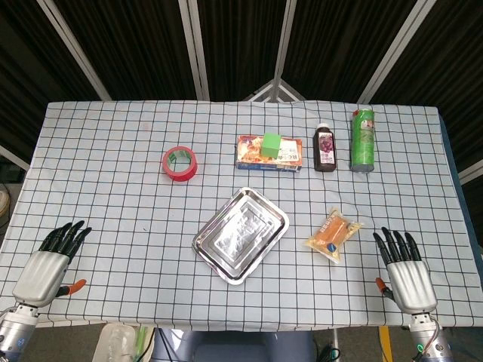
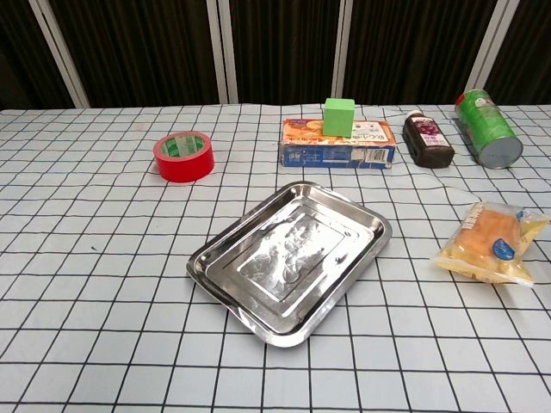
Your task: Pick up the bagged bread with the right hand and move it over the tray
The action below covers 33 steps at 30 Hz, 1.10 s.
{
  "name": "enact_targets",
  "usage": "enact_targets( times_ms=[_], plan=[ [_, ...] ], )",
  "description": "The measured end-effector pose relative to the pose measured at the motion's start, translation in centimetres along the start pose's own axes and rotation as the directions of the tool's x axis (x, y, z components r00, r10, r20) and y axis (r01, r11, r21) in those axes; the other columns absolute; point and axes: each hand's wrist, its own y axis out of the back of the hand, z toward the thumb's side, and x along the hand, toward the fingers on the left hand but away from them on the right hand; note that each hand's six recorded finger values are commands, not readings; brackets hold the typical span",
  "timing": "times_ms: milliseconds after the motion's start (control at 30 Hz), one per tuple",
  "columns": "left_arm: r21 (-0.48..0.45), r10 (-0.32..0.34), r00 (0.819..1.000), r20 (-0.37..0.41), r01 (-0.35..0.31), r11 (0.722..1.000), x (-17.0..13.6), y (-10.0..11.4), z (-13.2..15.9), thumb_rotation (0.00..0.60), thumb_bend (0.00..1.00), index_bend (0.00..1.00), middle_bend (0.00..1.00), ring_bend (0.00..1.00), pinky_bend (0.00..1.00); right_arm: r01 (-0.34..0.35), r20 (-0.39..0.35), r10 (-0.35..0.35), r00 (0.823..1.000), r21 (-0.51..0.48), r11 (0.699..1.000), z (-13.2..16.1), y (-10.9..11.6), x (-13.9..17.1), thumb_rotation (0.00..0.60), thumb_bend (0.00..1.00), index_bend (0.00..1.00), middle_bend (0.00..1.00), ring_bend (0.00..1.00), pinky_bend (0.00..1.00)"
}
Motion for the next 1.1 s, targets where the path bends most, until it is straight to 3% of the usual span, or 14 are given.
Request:
enact_targets(
  times_ms=[167,367,700,833,967,1033,1100],
  plan=[
    [-0.002,0.001,1.000,-0.001,-0.001,1.000,-0.1,0.0,0.0,0.600,0.08,0.00,0.00,0.00,0.09,-0.009,-0.010,0.009,1.000,0.007,1.000,0.2,-0.3,-0.1,0.600,0.29,0.00,0.00,0.00,0.07],
    [0.001,-0.005,1.000,-0.003,0.005,1.000,0.2,-0.2,0.1,0.600,0.08,0.00,0.00,0.00,0.09,-0.021,-0.084,0.022,0.996,0.013,1.000,1.9,-1.1,-1.7,0.600,0.29,0.00,0.00,0.00,0.07],
    [0.000,-0.012,1.000,-0.017,0.012,1.000,0.8,-0.3,-0.3,0.600,0.08,0.00,0.00,0.00,0.09,-0.129,-0.232,0.137,0.963,0.051,0.990,6.2,-4.3,-7.4,0.600,0.29,0.00,0.00,0.00,0.07],
    [-0.004,-0.005,1.000,-0.026,0.005,1.000,0.7,-0.1,-0.5,0.600,0.08,0.00,0.00,0.00,0.09,-0.170,-0.242,0.187,0.952,0.091,0.981,7.2,-5.8,-9.5,0.600,0.29,0.00,0.00,0.00,0.07],
    [-0.005,0.003,1.000,-0.028,-0.003,1.000,0.6,0.1,-0.6,0.600,0.08,0.00,0.00,0.00,0.09,-0.171,-0.250,0.194,0.949,0.111,0.979,8.2,-6.0,-10.5,0.600,0.29,0.00,0.00,0.00,0.07],
    [-0.004,0.001,1.000,-0.028,-0.001,1.000,0.5,0.0,-0.6,0.600,0.08,0.00,0.00,0.00,0.09,-0.166,-0.255,0.191,0.948,0.116,0.979,8.5,-5.9,-10.7,0.600,0.29,0.00,0.00,0.00,0.10],
    [-0.002,0.000,1.000,-0.028,0.000,1.000,0.5,0.0,-0.5,0.600,0.08,0.00,0.00,0.00,0.09,-0.161,-0.259,0.188,0.947,0.123,0.979,8.9,-5.7,-11.0,0.600,0.31,0.04,0.02,0.01,0.21]
  ],
)
